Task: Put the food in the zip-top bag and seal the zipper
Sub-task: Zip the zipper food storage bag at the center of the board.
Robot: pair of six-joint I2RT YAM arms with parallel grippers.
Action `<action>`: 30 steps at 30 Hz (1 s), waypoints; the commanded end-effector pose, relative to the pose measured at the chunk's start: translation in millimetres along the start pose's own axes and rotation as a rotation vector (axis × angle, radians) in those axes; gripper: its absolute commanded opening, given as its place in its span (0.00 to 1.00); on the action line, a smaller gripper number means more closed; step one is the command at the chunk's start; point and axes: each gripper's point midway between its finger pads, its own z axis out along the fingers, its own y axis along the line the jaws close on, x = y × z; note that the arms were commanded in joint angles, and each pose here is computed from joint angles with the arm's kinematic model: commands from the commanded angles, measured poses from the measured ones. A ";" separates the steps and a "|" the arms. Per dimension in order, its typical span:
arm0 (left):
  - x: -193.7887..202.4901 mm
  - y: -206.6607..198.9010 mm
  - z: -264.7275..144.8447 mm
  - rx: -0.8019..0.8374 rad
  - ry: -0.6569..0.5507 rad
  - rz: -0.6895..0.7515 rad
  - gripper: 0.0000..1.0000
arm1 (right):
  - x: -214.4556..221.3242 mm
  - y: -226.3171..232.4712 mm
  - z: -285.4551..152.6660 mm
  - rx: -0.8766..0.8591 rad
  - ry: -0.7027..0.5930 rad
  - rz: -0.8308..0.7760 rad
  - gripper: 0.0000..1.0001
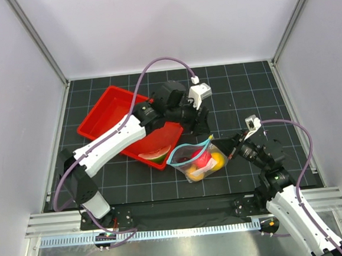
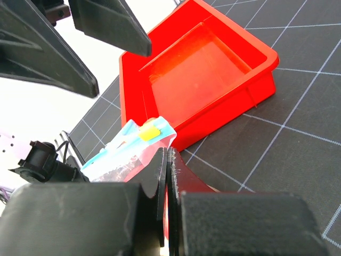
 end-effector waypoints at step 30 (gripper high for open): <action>33.2 -14.8 28.4 0.038 0.156 0.075 0.00 | -23.7 -26.3 -7.6 0.196 -0.101 -0.011 0.01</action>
